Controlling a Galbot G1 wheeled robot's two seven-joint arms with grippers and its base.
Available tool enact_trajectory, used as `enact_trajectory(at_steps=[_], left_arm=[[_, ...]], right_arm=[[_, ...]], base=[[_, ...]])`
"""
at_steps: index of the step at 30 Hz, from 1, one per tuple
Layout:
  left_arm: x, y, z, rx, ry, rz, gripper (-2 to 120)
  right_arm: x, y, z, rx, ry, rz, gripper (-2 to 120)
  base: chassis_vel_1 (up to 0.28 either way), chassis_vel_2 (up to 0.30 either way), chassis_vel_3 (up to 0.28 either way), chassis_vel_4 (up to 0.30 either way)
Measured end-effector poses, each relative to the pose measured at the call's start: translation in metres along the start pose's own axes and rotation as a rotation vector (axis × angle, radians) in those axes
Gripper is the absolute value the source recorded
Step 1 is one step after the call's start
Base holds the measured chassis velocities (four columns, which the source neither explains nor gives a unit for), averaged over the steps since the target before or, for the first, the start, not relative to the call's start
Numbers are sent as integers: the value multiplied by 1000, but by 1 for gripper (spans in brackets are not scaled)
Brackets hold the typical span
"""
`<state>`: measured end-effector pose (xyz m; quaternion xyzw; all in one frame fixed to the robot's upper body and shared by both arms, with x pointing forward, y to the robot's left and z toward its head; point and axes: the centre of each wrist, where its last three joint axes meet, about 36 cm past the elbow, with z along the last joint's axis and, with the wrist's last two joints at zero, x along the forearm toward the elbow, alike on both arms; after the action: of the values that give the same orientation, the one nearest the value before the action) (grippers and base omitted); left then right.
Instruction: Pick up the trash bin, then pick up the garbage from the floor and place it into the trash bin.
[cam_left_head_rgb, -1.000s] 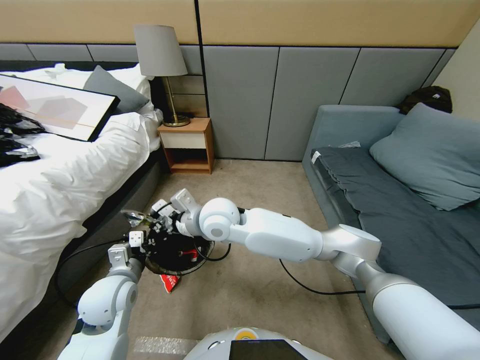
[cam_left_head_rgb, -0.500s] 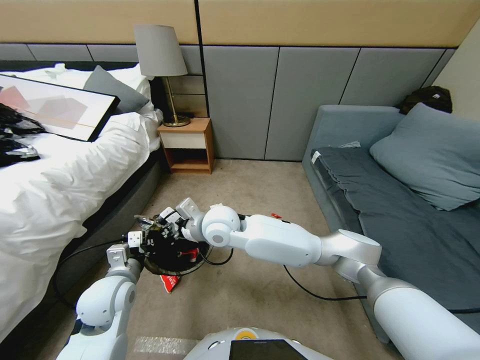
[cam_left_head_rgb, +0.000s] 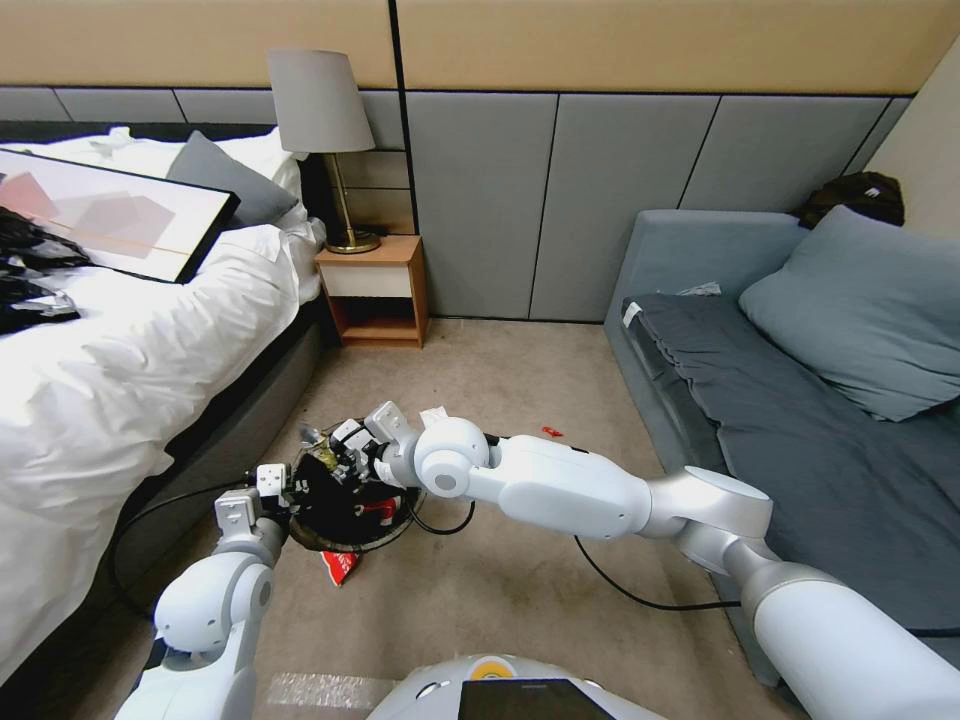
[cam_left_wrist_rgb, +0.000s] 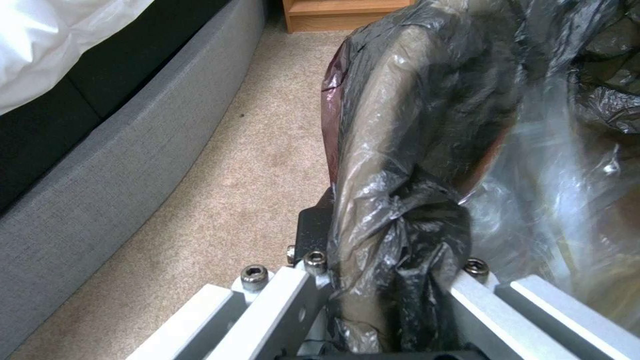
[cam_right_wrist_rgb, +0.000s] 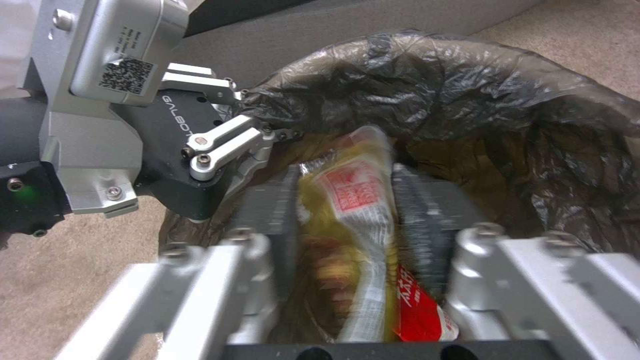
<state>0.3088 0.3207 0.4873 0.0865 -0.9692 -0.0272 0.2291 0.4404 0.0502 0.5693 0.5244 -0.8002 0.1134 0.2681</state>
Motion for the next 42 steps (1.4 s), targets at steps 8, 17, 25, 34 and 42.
enact_trajectory(at_steps=[8,17,25,34,42], left_arm=[[0,0,0,-2,-1,0,0],[2,0,-2,-6,-7,1,0],[6,2,-8,-2,-26,8,0],[11,0,-17,-4,-55,25,0],[10,-2,-15,1,-49,32,0]], right_arm=[[3,-1,-2,-4,-7,8,78],[19,-9,-12,-43,-103,44,100],[96,-71,-26,-139,-378,330,100],[200,-161,38,-9,-648,862,100],[275,-179,167,-19,-666,1254,100]], base=[[0,0,0,0],[0,0,0,0],[0,0,0,0],[0,0,0,0],[0,0,0,0]])
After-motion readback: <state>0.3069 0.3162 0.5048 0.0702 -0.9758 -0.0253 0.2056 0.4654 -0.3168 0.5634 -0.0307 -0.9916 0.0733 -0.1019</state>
